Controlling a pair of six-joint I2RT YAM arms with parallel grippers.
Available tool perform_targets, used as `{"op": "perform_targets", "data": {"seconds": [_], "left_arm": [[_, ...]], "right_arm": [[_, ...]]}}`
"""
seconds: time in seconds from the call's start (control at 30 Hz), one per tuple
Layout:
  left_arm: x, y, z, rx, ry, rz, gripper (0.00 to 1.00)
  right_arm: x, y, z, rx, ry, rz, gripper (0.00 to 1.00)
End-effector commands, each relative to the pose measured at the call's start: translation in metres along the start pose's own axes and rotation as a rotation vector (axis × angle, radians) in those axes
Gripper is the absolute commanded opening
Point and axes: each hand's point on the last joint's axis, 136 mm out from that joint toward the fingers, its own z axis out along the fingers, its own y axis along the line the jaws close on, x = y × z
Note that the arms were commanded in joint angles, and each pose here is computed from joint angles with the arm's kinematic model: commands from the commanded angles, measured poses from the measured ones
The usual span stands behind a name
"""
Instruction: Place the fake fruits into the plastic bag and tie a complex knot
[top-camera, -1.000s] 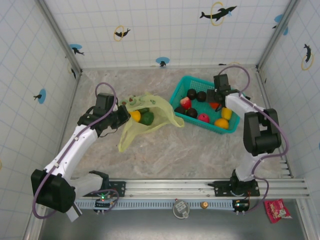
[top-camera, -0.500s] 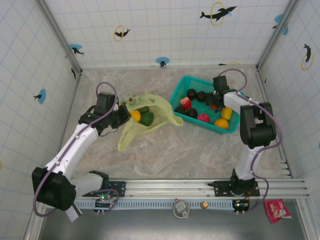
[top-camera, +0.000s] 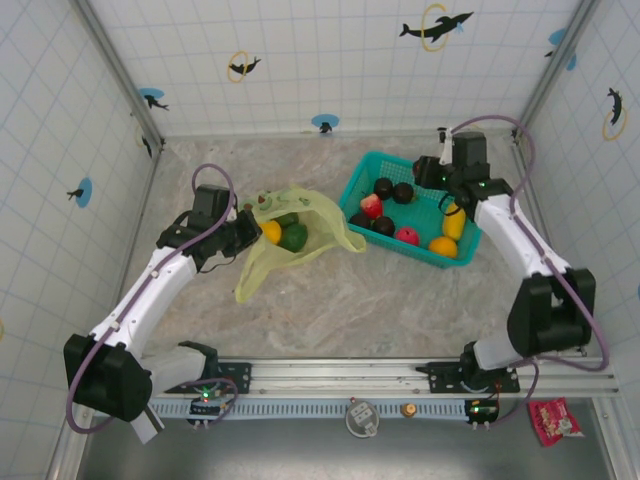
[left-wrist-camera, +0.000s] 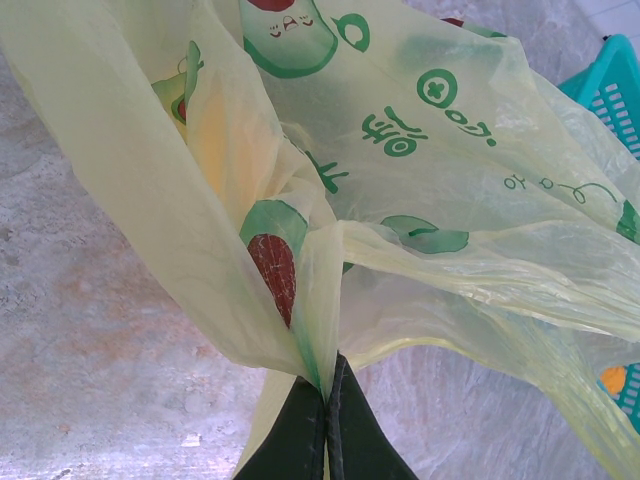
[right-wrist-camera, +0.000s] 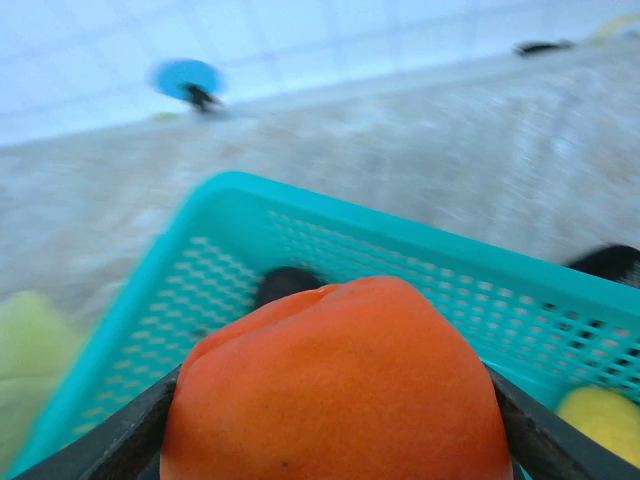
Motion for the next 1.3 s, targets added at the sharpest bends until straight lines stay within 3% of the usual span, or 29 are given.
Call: {"op": "perform_targets", "data": {"seconds": [0.0,0.17,0.3,0.53,0.63,0.83,1.1,1.2,1.27], "left_arm": [[-0.003,-0.01,-0.004,0.022,-0.004,0.012,0.0],[-0.003,-0.012,-0.005,0.029,-0.003,0.008,0.0],[-0.004,-0.012,-0.006,0.031,-0.01,0.008,0.0],[-0.002,-0.012,-0.008,0.037,-0.012,0.017,0.0],[-0.001,-0.012,-0.009,0.039,-0.011,0.022,0.0],[0.001,-0.014,-0.008,0.055,-0.005,0.036,0.0],[0.0,-0.018,-0.011,0.07,-0.011,0.04,0.0],[0.0,-0.016,-0.01,0.062,-0.013,0.029,0.0],[-0.001,-0.014,-0.009,0.052,-0.015,0.022,0.0]], "right_arm": [[0.002,0.083,-0.034,-0.284,-0.037,-0.073,0.69],[0.026,0.192,-0.09,-0.589,-0.039,-0.23,0.69],[0.067,0.246,-0.111,-0.719,-0.025,-0.302,0.68],[0.16,0.268,-0.077,-0.579,0.088,-0.545,0.68],[0.178,0.268,-0.054,-0.474,0.114,-0.598,0.66],[0.167,0.26,0.002,-0.233,0.088,-0.613,0.68],[0.141,0.287,0.071,-0.169,0.059,-0.509,0.69],[0.153,0.298,0.087,-0.229,0.094,-0.467,0.76],[0.164,0.299,0.094,-0.252,0.126,-0.435,0.88]]}}
